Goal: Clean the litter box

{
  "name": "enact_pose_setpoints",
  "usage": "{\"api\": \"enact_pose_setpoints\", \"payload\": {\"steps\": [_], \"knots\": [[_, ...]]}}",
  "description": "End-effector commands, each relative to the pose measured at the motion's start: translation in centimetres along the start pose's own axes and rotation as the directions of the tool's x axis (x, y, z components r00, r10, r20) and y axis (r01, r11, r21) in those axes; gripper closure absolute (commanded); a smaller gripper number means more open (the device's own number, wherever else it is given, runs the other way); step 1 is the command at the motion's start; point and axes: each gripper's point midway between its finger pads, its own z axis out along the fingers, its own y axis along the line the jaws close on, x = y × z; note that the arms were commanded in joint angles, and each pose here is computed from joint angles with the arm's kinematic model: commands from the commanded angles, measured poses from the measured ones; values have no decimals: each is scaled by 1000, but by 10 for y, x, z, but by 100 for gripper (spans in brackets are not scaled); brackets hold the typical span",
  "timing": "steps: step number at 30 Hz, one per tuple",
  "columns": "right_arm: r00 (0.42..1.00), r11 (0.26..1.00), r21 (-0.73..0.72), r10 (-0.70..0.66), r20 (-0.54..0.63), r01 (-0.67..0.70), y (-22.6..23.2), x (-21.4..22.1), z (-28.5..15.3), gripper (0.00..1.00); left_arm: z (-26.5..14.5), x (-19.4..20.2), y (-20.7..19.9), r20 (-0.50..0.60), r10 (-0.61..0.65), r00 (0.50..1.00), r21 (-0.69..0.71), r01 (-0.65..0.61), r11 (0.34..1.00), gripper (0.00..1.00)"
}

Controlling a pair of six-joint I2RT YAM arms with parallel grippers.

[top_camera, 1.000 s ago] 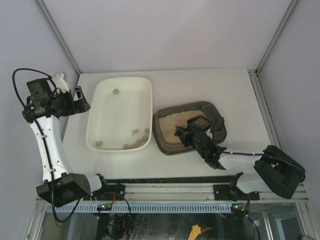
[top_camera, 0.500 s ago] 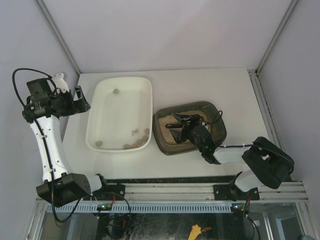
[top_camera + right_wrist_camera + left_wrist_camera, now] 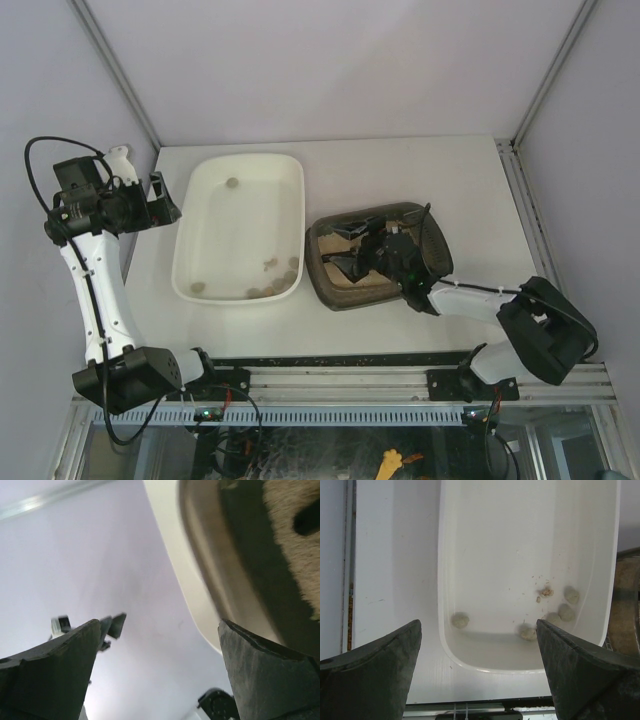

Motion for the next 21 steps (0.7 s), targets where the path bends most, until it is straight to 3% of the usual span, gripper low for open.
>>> {"api": "enact_pose_setpoints", "payload": {"steps": [1,4,7,13,18,21], "knots": [[956,970,-91,-238,-173,225,51,37,-17,0,-14,-11,-5,57,36,998,-5,-36,999,0],[903,915,9,-397,-165,404,56,40,-26,0,-21,-14,-5,81,49,996,-19,-48,999,0],[863,865,35,-496,-98,501,73,31,-43,0,-30,-13,0,106,74,992,-68,-67,995,0],[777,778,10,-628,44,629,103,0,-77,0,-64,-16,6,201,113,973,-181,-76,981,0],[728,724,-79,-684,45,685,130,-5,-102,0,-94,-16,-15,258,188,948,-140,-156,978,0],[651,652,-53,-743,153,757,141,-9,-119,0,-127,-25,-35,350,261,899,-124,-232,965,0]]}}
